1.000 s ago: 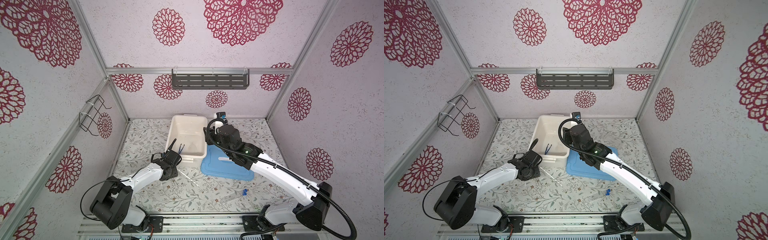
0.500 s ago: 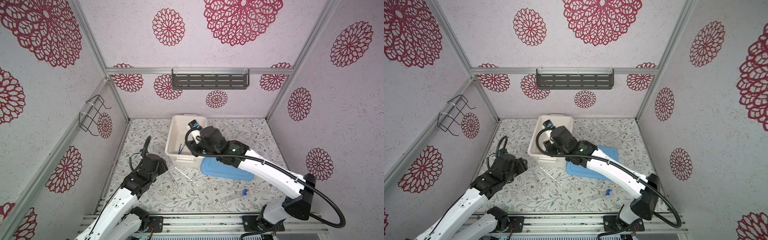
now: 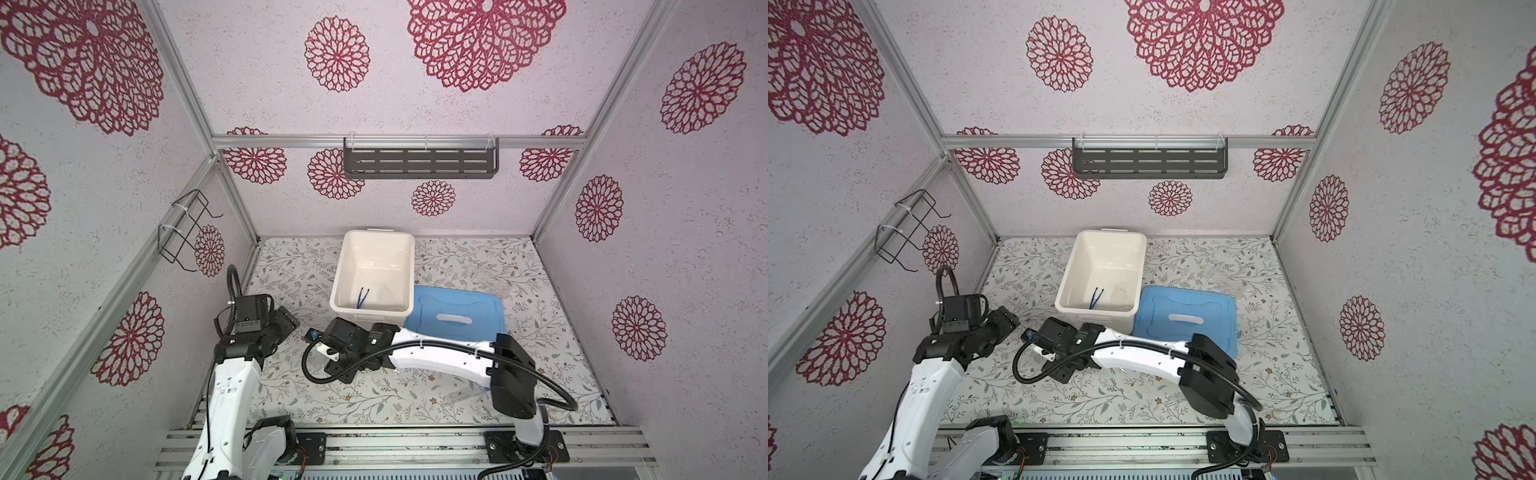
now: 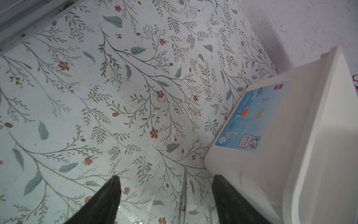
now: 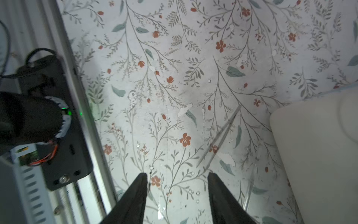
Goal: Organize the chemistry lab equipment
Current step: 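Grasp a thin glass rod with the right gripper while the left draws back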
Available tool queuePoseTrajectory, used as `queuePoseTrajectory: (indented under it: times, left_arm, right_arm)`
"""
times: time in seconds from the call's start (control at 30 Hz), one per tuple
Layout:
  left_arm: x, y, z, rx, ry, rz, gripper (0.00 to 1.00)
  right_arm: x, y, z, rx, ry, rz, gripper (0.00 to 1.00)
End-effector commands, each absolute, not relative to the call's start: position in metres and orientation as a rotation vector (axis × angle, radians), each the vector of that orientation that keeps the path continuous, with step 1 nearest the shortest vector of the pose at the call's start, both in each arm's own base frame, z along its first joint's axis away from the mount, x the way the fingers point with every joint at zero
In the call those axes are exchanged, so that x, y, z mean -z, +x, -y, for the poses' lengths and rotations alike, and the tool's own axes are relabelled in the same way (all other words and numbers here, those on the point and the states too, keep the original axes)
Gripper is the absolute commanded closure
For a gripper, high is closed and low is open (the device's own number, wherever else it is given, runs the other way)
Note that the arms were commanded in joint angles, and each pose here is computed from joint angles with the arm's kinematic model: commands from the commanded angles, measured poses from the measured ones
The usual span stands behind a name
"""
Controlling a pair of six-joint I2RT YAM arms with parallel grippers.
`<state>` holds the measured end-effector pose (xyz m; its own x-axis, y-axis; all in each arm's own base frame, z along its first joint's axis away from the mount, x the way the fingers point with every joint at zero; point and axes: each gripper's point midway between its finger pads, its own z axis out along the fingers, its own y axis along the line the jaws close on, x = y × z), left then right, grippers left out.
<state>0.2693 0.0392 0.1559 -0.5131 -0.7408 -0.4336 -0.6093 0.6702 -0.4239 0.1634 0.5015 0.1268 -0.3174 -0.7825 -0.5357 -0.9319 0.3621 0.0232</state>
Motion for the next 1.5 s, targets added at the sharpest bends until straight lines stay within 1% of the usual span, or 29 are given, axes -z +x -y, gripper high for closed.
queuePoseTrajectory:
  times: [0.0, 0.2, 0.27, 0.3, 0.5, 0.63, 0.77, 0.9, 1.03, 1.23, 1.47]
  left_arm:
    - [-0.160, 0.276, -0.048, 0.366, -1.047, -2.272, 0.22]
    - [-0.154, 0.279, -0.063, 0.368, -1.079, -2.250, 0.21]
    - [-0.149, 0.278, -0.063, 0.373, -1.082, -2.261, 0.21]
    - [-0.146, 0.278, -0.063, 0.376, -1.084, -2.265, 0.21]
    - [-0.143, 0.276, -0.063, 0.396, -1.095, -2.226, 0.21]
    - [-0.142, 0.277, -0.062, 0.401, -1.093, -2.222, 0.22]
    - [-0.142, 0.277, -0.063, 0.399, -1.090, -2.219, 0.22]
    - [-0.142, 0.278, -0.064, 0.397, -1.090, -2.216, 0.22]
    - [-0.142, 0.278, -0.065, 0.396, -1.088, -2.215, 0.22]
    - [-0.140, 0.277, -0.064, 0.403, -1.094, -2.218, 0.22]
    - [-0.142, 0.278, -0.063, 0.410, -1.087, -2.216, 0.22]
  right_arm:
    - [-0.114, 0.176, -0.493, -0.389, -1.472, -2.292, 0.46]
    - [-0.080, 0.194, -0.486, -0.236, -1.413, -2.446, 0.46]
    - [-0.073, 0.194, -0.488, -0.223, -1.404, -2.476, 0.46]
    - [-0.070, 0.211, -0.483, -0.212, -1.359, -2.506, 0.46]
    - [-0.054, 0.221, -0.483, -0.150, -1.327, -2.553, 0.48]
    - [-0.046, 0.221, -0.483, -0.161, -1.334, -2.572, 0.48]
    - [-0.037, 0.212, -0.486, -0.214, -1.382, -2.595, 0.57]
    - [-0.032, 0.207, -0.486, -0.233, -1.413, -2.612, 0.70]
    - [-0.030, 0.204, -0.485, -0.229, -1.427, -2.621, 0.80]
    - [-0.049, 0.206, -0.488, -0.226, -1.403, -2.576, 0.86]
    - [-0.099, 0.209, -0.496, -0.274, -1.325, -2.489, 0.89]
